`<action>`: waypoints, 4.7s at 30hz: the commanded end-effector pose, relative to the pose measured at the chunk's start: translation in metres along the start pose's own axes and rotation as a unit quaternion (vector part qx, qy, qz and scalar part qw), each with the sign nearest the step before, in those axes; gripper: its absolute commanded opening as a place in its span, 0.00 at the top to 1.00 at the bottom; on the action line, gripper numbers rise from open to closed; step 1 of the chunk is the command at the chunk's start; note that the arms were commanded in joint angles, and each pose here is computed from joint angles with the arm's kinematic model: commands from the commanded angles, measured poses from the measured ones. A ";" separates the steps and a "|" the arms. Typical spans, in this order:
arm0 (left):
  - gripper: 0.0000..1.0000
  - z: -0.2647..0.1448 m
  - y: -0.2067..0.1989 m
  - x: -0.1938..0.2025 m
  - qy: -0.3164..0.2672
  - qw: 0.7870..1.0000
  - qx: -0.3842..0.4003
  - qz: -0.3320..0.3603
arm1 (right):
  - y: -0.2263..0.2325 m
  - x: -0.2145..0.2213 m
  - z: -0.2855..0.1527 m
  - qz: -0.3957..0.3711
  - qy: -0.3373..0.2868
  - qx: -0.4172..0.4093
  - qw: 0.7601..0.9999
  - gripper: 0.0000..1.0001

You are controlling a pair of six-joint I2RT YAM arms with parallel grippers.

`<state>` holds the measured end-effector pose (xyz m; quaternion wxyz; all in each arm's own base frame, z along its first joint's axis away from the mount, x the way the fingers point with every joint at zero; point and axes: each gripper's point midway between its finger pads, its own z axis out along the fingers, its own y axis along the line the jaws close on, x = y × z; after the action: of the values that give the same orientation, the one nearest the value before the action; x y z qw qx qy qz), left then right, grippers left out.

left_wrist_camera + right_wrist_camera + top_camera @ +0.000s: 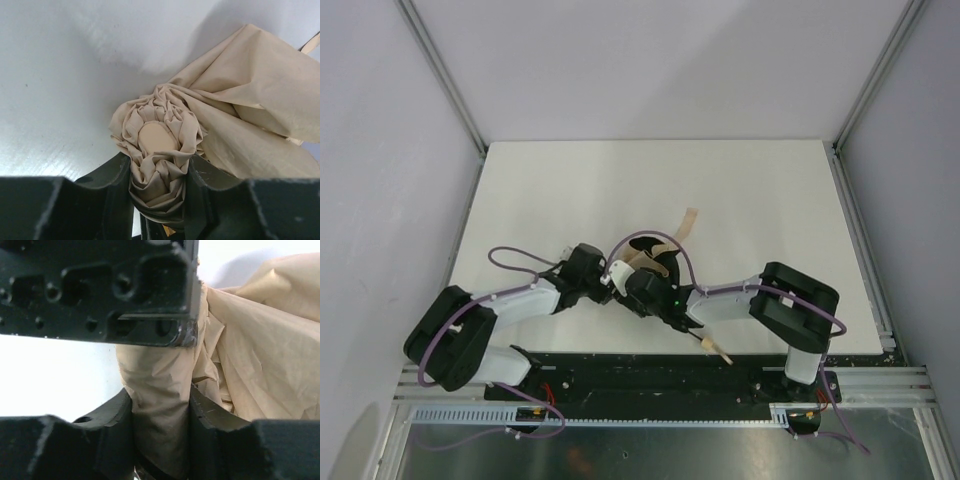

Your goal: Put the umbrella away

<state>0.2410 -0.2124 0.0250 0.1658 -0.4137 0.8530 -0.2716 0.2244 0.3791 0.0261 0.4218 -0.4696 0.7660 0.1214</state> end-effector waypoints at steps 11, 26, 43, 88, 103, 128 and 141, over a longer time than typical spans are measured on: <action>0.05 -0.033 -0.020 -0.060 -0.054 0.996 0.053 0.041 | 0.029 0.110 0.013 0.189 0.187 -0.139 0.954 1.00; 0.01 -0.038 -0.035 -0.042 -0.010 0.982 0.189 0.021 | 0.026 0.076 0.007 0.358 0.188 -0.309 0.861 1.00; 0.07 0.018 0.002 -0.042 -0.077 0.995 0.063 0.012 | 0.032 0.030 0.000 0.385 0.131 -0.400 0.821 1.00; 1.00 0.013 0.053 -0.009 0.044 0.994 -0.095 0.003 | -0.051 -0.002 0.030 -0.097 0.018 0.179 0.979 0.30; 0.14 0.001 -0.003 -0.039 -0.004 0.998 -0.016 0.068 | 0.011 0.077 0.030 0.071 0.154 -0.056 0.984 1.00; 0.85 0.030 0.062 -0.039 -0.062 0.993 -0.043 0.085 | 0.022 -0.003 0.005 0.420 0.076 -0.382 0.820 0.98; 1.00 0.017 0.049 -0.011 0.023 0.998 -0.032 0.051 | -0.041 -0.042 -0.031 0.144 -0.026 -0.070 0.987 0.13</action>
<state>0.2748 -0.2059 0.0250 0.2223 -0.3738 0.8364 -0.3336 0.2369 0.3866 0.0705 0.2635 -0.3324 0.8148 0.3952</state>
